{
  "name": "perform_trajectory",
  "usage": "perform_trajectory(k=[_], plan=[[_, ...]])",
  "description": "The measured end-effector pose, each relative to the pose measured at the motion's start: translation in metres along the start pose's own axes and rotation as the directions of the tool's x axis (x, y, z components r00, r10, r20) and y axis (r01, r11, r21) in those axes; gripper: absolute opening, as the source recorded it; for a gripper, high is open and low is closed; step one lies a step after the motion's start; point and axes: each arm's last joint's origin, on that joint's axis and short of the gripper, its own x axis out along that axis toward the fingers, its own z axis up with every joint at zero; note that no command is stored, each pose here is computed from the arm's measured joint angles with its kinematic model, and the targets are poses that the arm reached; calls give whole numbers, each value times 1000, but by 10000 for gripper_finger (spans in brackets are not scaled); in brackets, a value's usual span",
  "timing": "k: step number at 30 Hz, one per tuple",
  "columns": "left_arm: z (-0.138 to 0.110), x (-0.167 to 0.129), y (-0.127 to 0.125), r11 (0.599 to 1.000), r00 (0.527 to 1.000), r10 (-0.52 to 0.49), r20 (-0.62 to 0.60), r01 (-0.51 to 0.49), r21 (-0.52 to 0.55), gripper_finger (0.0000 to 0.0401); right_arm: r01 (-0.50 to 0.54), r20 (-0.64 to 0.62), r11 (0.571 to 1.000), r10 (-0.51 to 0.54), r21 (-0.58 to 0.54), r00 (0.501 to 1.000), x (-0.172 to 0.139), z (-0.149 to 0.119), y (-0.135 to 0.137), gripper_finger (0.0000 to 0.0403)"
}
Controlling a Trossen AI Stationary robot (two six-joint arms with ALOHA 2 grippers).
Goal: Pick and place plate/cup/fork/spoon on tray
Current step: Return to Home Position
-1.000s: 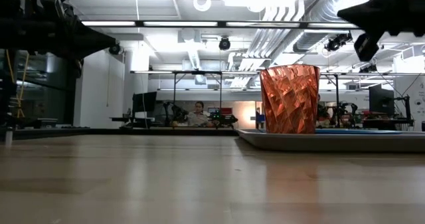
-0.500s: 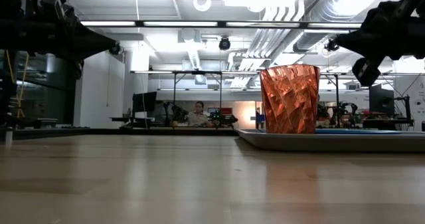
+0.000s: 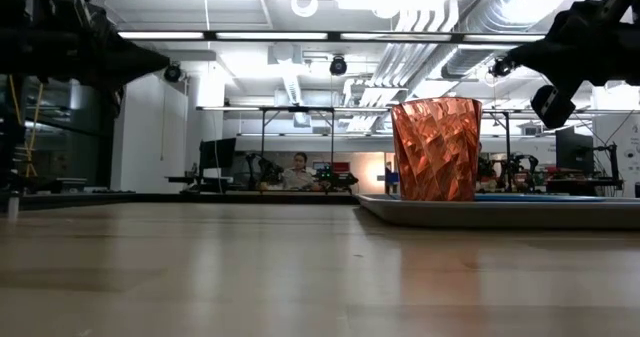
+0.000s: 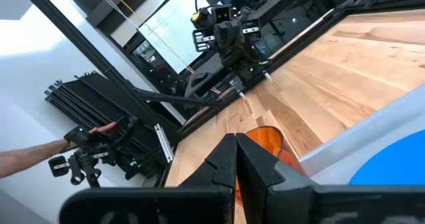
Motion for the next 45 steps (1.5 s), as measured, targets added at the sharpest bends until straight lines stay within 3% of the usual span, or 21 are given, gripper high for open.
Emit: perform_trajectory(k=[11, 45], plan=[[-3, -2, -6, 998, 997, -66, -36, 66, -5, 1, 17, -14, 1000, -17, 0, 1000, 0, -1, -1, 0], [-4, -1, -6, 998, 997, -64, -46, 64, -2, 0, 20, -19, 1000, -20, 0, 1000, 1, -2, -2, 0]])
